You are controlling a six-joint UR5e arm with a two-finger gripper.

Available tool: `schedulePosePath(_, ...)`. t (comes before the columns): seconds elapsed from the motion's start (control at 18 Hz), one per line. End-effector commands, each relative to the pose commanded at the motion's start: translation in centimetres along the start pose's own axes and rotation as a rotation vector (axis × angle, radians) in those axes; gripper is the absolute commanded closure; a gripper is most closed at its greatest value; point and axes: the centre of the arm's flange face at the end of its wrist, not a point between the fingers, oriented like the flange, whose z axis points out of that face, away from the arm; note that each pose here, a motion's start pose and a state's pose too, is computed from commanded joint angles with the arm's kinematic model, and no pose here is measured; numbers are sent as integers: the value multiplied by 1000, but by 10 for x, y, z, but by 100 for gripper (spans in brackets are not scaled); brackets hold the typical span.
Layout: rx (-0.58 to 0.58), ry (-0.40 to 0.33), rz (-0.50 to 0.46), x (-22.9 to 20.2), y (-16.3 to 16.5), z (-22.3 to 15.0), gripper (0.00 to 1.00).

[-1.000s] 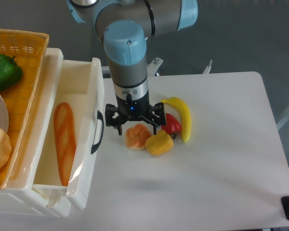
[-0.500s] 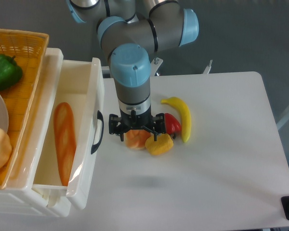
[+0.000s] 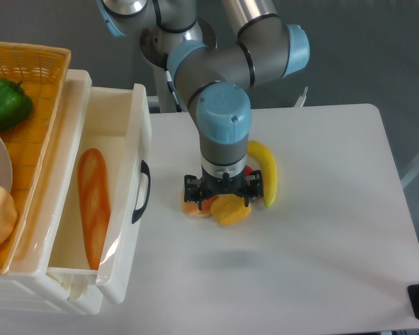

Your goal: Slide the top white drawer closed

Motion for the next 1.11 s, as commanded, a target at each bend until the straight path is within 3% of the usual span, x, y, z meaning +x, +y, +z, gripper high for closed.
schedulePosePath(0.22,5,82,-4,12,-5,11,0)
schedulePosePath(0.56,-34,140,7,24,-2,24,0)
schedulePosePath(1.11,-44,180,55,57,-2,21,0)
